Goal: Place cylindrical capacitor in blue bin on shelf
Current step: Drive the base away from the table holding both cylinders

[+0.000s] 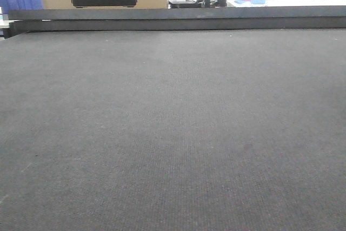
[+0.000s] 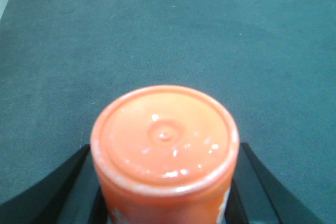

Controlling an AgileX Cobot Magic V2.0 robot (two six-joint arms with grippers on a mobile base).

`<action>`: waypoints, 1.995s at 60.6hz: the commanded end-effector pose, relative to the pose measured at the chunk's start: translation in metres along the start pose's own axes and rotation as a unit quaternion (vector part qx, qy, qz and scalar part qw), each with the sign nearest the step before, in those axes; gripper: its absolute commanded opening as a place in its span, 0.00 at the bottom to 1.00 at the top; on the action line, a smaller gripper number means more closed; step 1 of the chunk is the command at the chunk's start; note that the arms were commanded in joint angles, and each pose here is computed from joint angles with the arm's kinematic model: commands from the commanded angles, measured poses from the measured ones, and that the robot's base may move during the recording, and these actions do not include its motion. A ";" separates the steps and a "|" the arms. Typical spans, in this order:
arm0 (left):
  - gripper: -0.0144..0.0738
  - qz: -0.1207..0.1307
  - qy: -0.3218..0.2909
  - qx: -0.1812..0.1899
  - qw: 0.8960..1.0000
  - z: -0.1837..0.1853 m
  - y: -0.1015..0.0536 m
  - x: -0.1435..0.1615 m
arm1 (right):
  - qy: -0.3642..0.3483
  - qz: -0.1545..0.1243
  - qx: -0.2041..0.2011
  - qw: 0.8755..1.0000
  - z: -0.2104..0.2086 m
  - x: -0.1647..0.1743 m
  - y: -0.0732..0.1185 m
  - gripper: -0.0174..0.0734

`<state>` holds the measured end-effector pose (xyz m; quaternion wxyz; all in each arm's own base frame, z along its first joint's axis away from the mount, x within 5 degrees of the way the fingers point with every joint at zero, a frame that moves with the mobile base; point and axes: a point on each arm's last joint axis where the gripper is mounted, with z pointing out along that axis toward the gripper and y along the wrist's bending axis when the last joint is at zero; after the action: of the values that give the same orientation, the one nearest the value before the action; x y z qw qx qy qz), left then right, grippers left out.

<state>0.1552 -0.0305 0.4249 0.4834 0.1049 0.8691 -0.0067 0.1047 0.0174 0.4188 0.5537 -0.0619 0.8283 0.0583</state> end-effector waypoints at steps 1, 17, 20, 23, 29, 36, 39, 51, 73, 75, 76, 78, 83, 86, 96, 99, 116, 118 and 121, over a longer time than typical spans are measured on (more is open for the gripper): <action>0.04 -0.001 -0.012 0.001 1.000 -0.001 0.000 -0.002 | -0.014 -0.003 -0.001 1.000 -0.001 -0.004 0.000 0.11; 0.04 -0.001 -0.012 0.001 1.000 -0.001 0.000 -0.002 | -0.014 -0.003 -0.001 1.000 -0.001 -0.004 0.000 0.11; 0.04 -0.001 -0.012 0.001 1.000 -0.001 0.000 -0.002 | -0.014 -0.003 -0.001 1.000 -0.001 -0.004 0.000 0.11; 0.04 -0.001 -0.012 0.001 1.000 -0.001 0.000 -0.002 | -0.013 -0.003 -0.001 1.000 0.000 -0.004 0.000 0.11; 0.04 -0.001 -0.012 0.001 1.000 -0.001 0.000 -0.002 | -0.013 -0.003 -0.001 1.000 0.000 -0.004 0.000 0.11; 0.04 -0.001 -0.012 0.001 1.000 -0.001 0.000 -0.002 | -0.013 -0.003 -0.001 1.000 0.000 -0.004 0.000 0.11; 0.04 -0.001 -0.012 0.001 1.000 -0.001 0.000 -0.002 | -0.013 -0.003 -0.001 1.000 0.000 -0.004 0.000 0.11; 0.04 -0.001 -0.012 0.001 1.000 -0.001 0.000 -0.002 | -0.013 -0.003 -0.001 1.000 0.000 -0.004 0.000 0.11; 0.04 -0.001 -0.012 0.001 1.000 -0.001 0.000 -0.002 | -0.013 -0.003 -0.001 1.000 0.000 -0.004 0.000 0.11; 0.04 -0.001 -0.012 0.001 1.000 -0.001 0.000 -0.002 | -0.013 -0.003 -0.001 1.000 0.000 -0.004 0.000 0.11; 0.04 -0.001 -0.012 0.001 1.000 -0.001 0.000 -0.002 | -0.013 -0.003 -0.001 1.000 0.000 -0.004 0.000 0.11; 0.04 -0.001 -0.012 0.001 1.000 -0.001 0.000 -0.002 | -0.013 -0.003 -0.001 1.000 0.000 -0.004 0.000 0.11; 0.04 -0.001 -0.012 0.001 1.000 -0.001 0.000 -0.002 | -0.013 -0.003 -0.001 1.000 0.000 -0.004 0.000 0.11; 0.04 -0.001 -0.012 0.001 1.000 -0.001 0.000 -0.002 | -0.013 -0.003 -0.001 1.000 0.000 -0.004 0.000 0.11; 0.04 -0.001 -0.012 0.001 1.000 -0.001 0.000 -0.002 | -0.013 -0.003 -0.001 1.000 0.000 -0.004 0.000 0.11; 0.04 -0.001 -0.012 0.001 1.000 -0.001 0.000 -0.002 | -0.013 -0.003 -0.001 1.000 0.000 -0.004 0.000 0.11; 0.04 -0.001 -0.012 0.001 1.000 -0.001 0.000 -0.002 | -0.013 -0.003 -0.001 1.000 0.000 -0.004 0.000 0.11; 0.04 -0.001 -0.012 0.001 1.000 -0.001 0.000 -0.002 | -0.013 -0.003 -0.001 1.000 0.000 -0.004 0.000 0.11; 0.04 -0.001 -0.012 0.001 1.000 -0.001 0.000 -0.002 | -0.013 -0.003 -0.001 1.000 0.000 -0.004 0.000 0.11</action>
<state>0.1555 -0.0303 0.4249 0.4840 0.1052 0.8687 -0.0047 0.1057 0.0182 0.4183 0.5514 -0.0624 0.8296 0.0617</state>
